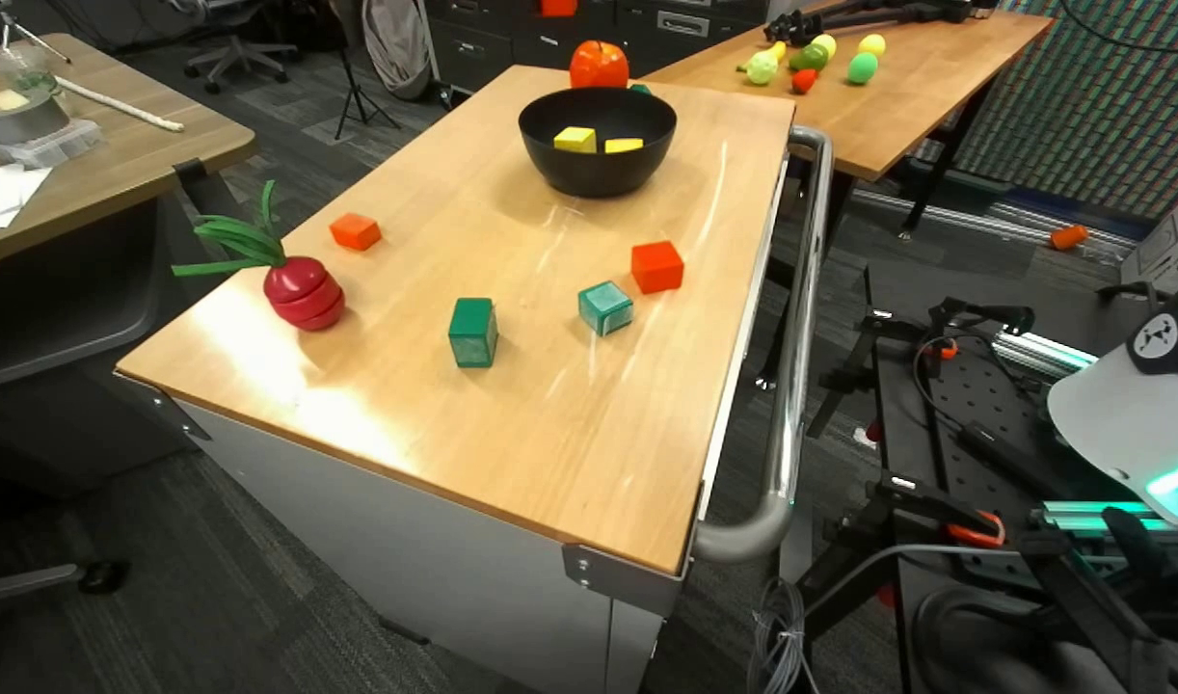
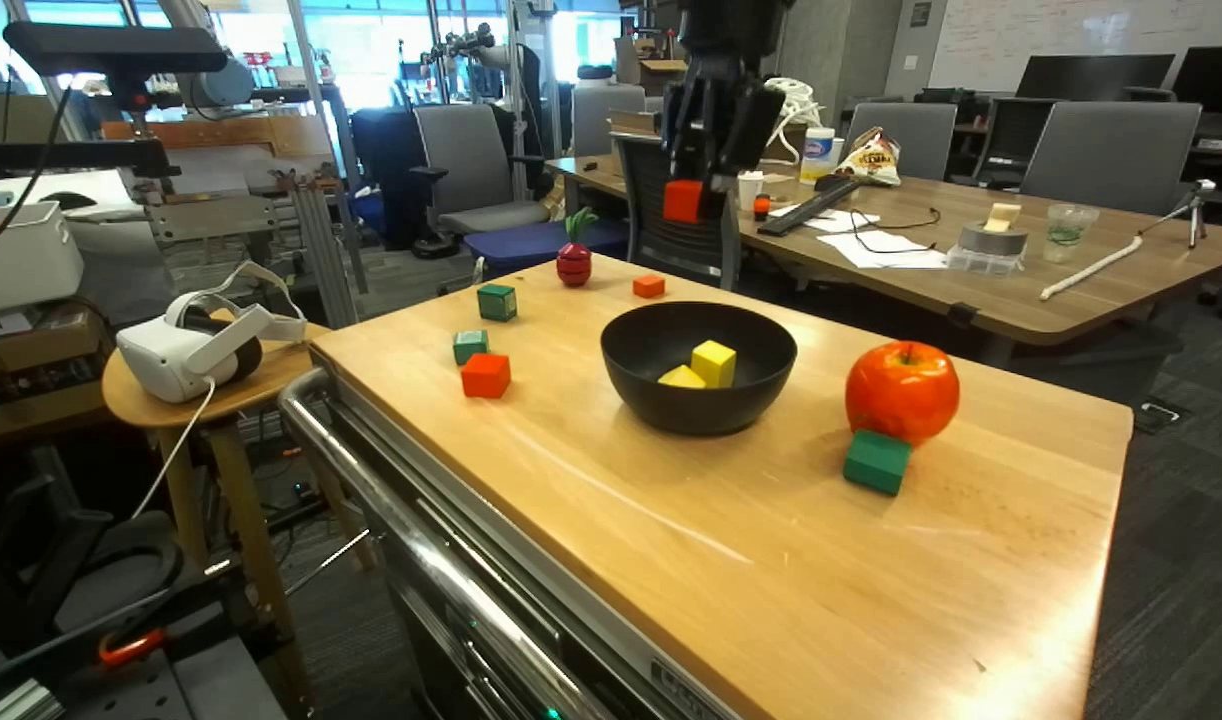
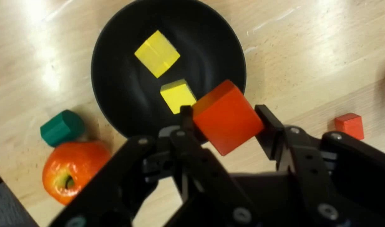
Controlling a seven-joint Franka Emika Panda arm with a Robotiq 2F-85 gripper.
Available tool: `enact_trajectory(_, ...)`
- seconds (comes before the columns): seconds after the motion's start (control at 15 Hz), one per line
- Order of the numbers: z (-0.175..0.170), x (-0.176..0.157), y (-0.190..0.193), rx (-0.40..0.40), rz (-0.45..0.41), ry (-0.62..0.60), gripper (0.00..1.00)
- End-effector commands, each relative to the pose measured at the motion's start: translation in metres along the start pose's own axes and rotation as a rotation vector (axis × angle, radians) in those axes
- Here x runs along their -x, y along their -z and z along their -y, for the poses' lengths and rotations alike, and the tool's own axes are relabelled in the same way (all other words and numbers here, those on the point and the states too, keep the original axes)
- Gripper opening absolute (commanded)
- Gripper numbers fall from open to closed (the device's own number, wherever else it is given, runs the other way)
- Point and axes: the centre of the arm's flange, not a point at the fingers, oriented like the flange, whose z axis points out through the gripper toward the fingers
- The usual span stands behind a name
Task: Put all the blocks and the beetroot in the bowl then move the apple to the left
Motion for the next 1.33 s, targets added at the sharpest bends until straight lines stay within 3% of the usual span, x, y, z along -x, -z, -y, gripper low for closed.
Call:
enact_trajectory(0.0,-0.017,0.0,-0.043,-0.1,-0.051,-0.16,0.25)
enact_trajectory(0.33,-0.023,-0.021,-0.099,-0.158,-0.146,-0.316,0.25)
enact_trajectory(0.47,-0.022,-0.021,-0.11,-0.161,-0.115,-0.328,0.25)
enact_trajectory(0.53,-0.022,-0.019,-0.11,-0.169,-0.104,-0.326,0.3)
enact_trajectory(0.6,-0.021,-0.016,-0.106,-0.179,-0.082,-0.314,0.75)
enact_trajectory(0.67,-0.02,-0.014,-0.096,-0.191,-0.097,-0.314,0.76)
enact_trajectory(0.93,-0.007,0.008,-0.02,-0.261,-0.189,-0.221,1.0)
enact_trajectory(1.13,0.028,0.021,0.035,-0.278,-0.281,-0.073,1.0)
enact_trajectory(1.27,0.065,0.021,0.051,-0.282,-0.293,0.042,1.0)
